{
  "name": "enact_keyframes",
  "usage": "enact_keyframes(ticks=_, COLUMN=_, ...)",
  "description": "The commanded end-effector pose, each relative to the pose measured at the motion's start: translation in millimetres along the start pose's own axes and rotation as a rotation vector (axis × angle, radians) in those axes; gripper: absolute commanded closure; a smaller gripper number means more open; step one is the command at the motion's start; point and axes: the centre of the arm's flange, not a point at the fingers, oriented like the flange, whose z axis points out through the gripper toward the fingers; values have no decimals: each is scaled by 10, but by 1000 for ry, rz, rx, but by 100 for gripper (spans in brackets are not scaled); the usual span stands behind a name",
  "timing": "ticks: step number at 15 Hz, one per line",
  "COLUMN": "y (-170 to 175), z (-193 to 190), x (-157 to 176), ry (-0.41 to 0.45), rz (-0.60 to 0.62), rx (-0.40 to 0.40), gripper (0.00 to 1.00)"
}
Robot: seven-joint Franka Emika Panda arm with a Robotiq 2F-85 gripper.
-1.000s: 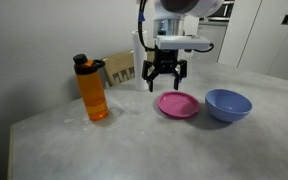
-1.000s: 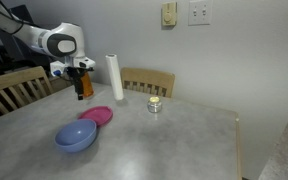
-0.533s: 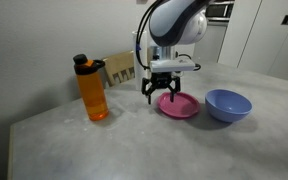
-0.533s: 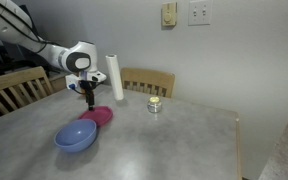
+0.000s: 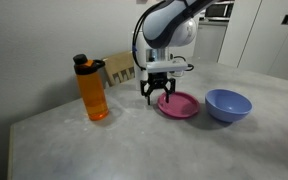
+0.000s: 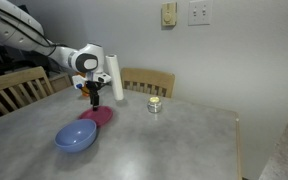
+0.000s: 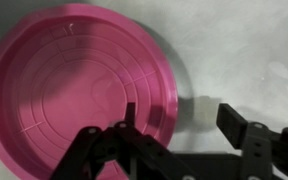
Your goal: Put the pink plate on the blue bowl
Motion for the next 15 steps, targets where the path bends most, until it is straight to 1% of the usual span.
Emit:
enact_keyframes(ticks=1, y=-68, z=-1, x=171, ry=-31, rz=-7, rx=-3, gripper=37)
enact_keyframes(ticks=2, y=-65, z=25, x=190, ry=-35, rz=-5, rx=-7, gripper=29)
enact_keyframes(ticks=3, y=-51, z=49, x=196, ry=-44, rz=0, rx=-9, gripper=27)
enact_keyframes(ticks=6, y=49, z=187, x=219, ry=-70, rz=20, rx=-7, gripper=11)
enact_keyframes(ticks=7, y=83, z=231, x=221, ry=-76, rz=25, rx=-4, gripper=11)
enact_keyframes(ticks=8, y=112, z=270, x=245, ry=-76, rz=32, rx=0, gripper=28)
enact_keyframes(ticks=9, y=122, z=240, x=239, ry=-81, rz=36, rx=5, gripper=35)
enact_keyframes(ticks=10, y=138, z=228, x=243, ry=-85, rz=39, rx=7, gripper=38)
enact_keyframes(ticks=11, y=154, z=218, x=270, ry=-85, rz=41, rx=7, gripper=44)
enact_keyframes(ticks=12, y=169, z=185, x=271, ry=-89, rz=43, rx=9, gripper=52)
enact_keyframes(ticks=15, y=194, z=129, x=314, ry=-82, rz=51, rx=17, gripper=73)
